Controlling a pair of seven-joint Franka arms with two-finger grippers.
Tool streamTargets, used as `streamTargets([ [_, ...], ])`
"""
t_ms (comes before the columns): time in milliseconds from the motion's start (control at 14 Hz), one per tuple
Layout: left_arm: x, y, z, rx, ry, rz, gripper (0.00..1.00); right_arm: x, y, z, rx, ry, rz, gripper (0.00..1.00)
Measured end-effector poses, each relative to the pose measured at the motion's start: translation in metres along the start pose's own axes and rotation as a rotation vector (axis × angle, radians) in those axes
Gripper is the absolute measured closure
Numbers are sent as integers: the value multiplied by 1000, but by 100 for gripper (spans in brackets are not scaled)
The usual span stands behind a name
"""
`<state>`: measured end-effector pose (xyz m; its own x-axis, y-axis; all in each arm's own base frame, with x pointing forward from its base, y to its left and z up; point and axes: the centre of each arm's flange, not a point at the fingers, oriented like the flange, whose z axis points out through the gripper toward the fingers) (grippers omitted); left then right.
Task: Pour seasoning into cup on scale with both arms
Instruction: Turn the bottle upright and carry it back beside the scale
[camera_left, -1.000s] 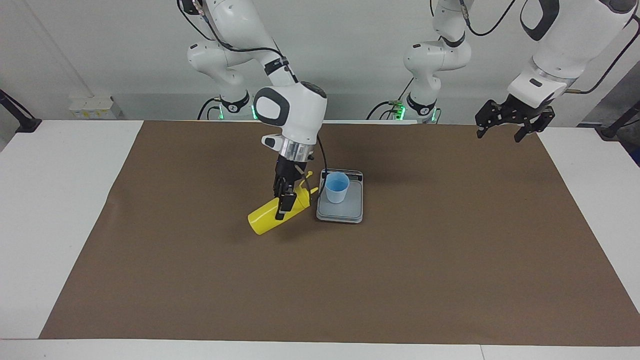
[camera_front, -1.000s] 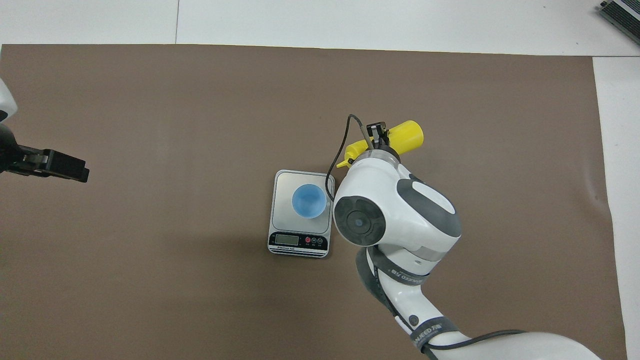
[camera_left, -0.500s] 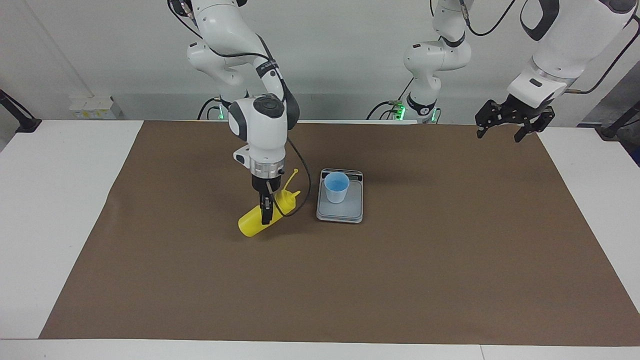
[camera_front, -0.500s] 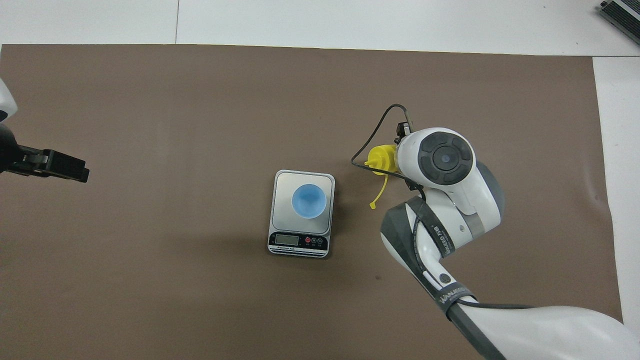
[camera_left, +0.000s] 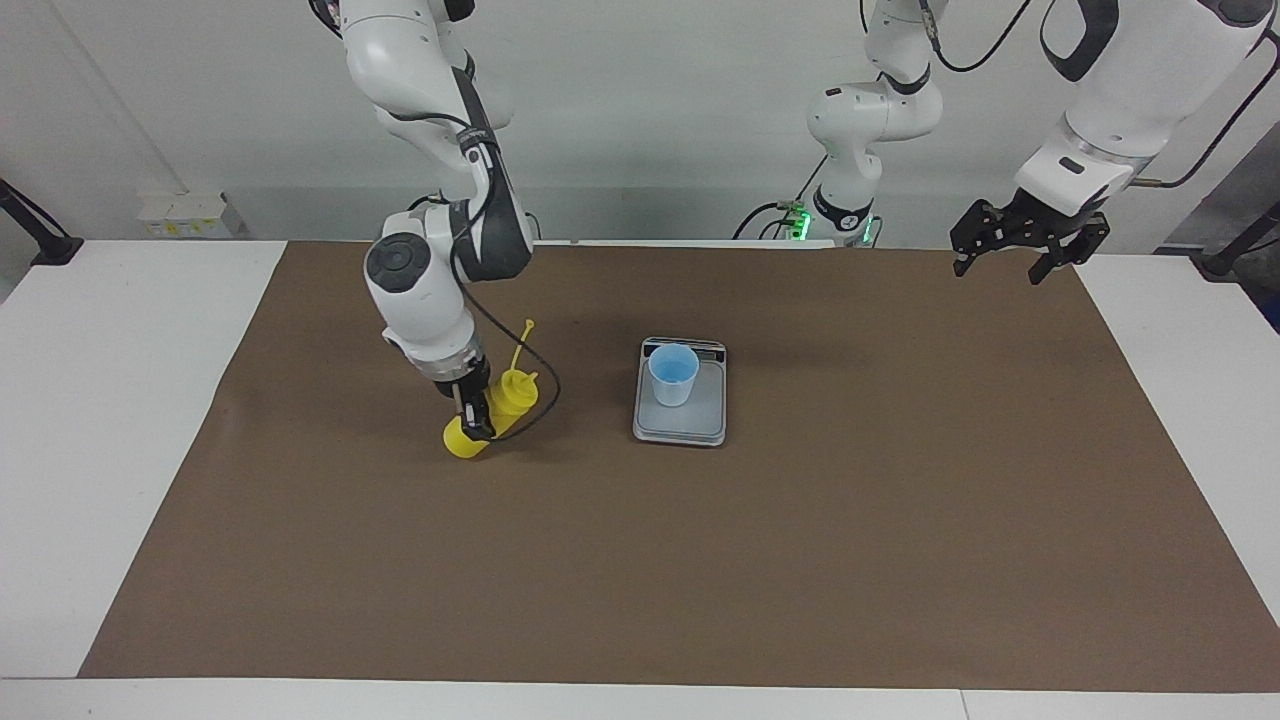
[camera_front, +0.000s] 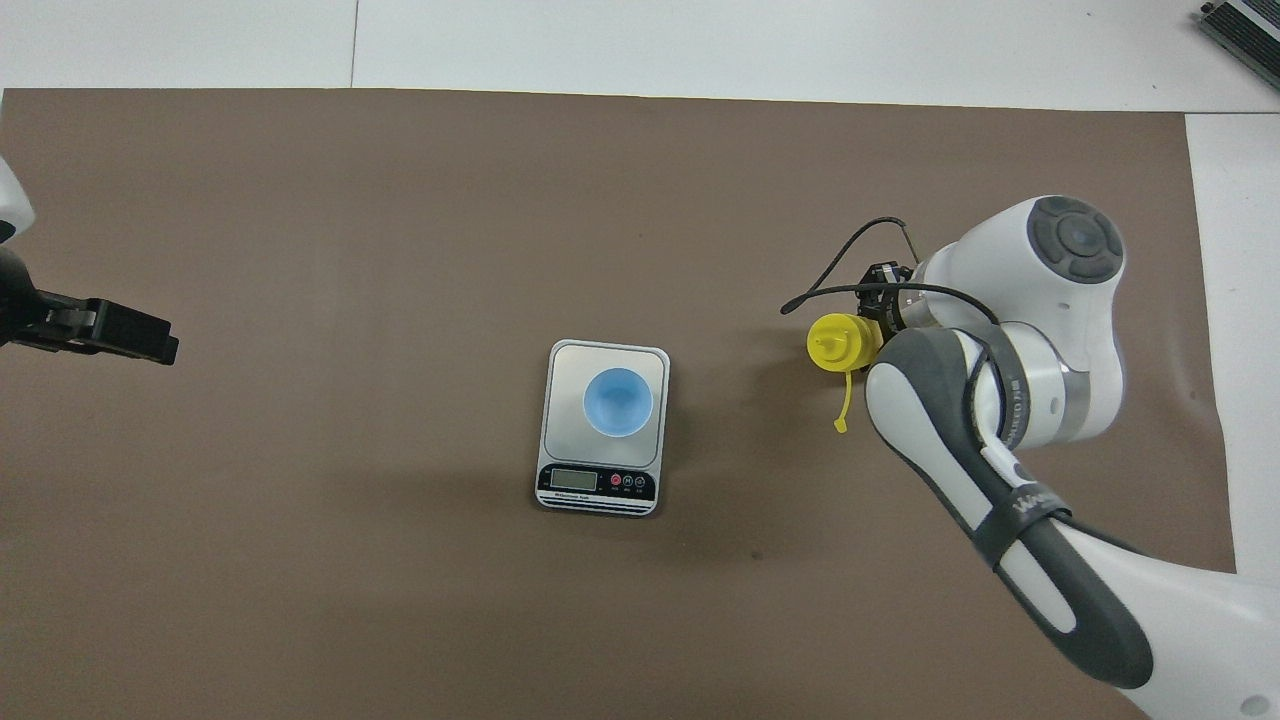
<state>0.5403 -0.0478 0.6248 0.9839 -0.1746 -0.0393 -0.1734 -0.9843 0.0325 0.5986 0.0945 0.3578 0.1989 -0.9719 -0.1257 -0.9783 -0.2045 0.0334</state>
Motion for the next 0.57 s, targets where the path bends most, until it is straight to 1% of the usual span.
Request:
streamTargets([
  [143,0,0,0,0,0,0,0,26,6,-1,-23,-74,-7,45],
  [571,0,0,0,0,0,0,0,84,35,-10,-82,-283,-75,45],
])
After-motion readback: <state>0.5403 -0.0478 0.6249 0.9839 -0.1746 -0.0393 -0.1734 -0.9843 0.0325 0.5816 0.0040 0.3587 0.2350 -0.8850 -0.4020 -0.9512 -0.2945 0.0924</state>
